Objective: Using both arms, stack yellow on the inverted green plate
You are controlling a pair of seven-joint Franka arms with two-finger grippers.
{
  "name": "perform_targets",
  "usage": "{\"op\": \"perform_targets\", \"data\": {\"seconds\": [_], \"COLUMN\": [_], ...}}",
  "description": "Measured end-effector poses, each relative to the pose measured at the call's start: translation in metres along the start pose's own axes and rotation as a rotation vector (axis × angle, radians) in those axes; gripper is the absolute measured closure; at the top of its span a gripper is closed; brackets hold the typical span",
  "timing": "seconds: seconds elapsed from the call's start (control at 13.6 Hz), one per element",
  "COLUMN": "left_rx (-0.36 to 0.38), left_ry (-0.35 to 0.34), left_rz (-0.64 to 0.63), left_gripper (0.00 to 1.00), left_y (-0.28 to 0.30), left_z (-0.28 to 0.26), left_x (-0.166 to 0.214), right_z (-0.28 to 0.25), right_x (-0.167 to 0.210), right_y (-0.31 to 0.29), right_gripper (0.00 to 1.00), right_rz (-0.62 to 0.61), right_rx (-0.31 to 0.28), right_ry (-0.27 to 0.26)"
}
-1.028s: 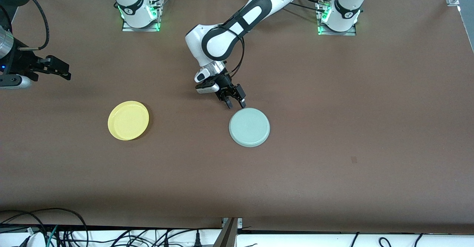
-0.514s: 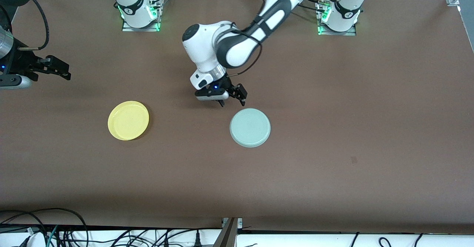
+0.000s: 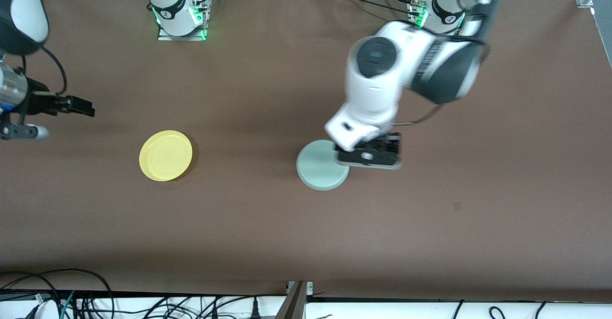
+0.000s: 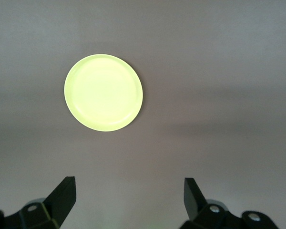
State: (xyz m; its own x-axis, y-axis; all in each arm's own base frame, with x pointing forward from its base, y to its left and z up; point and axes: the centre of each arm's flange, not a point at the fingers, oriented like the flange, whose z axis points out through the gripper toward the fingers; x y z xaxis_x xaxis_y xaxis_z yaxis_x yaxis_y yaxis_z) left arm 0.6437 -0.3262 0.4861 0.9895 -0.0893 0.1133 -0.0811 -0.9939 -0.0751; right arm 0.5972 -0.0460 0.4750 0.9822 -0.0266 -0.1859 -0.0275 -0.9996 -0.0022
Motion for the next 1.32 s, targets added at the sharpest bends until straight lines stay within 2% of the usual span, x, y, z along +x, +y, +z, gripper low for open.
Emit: {"op": "perform_targets", "data": {"seconds": [0.07,0.22,0.44,0.59,0.88,1.03,1.1,1.32], "left_rx": [-0.021,-0.053,-0.069,-0.076,-0.066,-0.064,-0.063,-0.063], "left_ry": [-0.014,-0.047,-0.109,-0.131,-0.164,-0.185,-0.191,-0.204], "left_rz": [-0.016,-0.052,-0.07,-0.069,-0.083,-0.106,-0.113,-0.117], "left_gripper": [0.0,0.0,0.0,0.0,0.0,0.0,0.0,0.0], "left_y": [-0.036,-0.097,-0.169,-0.217,-0.287,-0.306,-0.31,-0.312], "left_z": [-0.007,-0.016,-0.029,-0.038,-0.049,-0.049,-0.047,-0.04], "left_x": [0.005,0.007,0.0,-0.006,-0.03,-0.039,-0.041,-0.043], "right_z": [0.024,0.086,0.178,0.217,0.276,0.292,0.297,0.298], "right_x": [0.011,0.034,0.048,0.05,0.056,0.056,0.056,0.057], "right_y": [0.004,0.019,0.037,0.044,0.066,0.066,0.065,0.065], "right_gripper": [0.0,0.0,0.0,0.0,0.04,0.24,0.38,0.7], "right_rz": [0.015,0.058,0.086,0.091,0.127,0.159,0.168,0.163], "right_rx": [0.035,0.085,0.111,0.176,0.292,0.332,0.342,0.341], "right_ry": [-0.009,0.01,0.041,0.033,0.06,0.049,0.046,0.053]}}
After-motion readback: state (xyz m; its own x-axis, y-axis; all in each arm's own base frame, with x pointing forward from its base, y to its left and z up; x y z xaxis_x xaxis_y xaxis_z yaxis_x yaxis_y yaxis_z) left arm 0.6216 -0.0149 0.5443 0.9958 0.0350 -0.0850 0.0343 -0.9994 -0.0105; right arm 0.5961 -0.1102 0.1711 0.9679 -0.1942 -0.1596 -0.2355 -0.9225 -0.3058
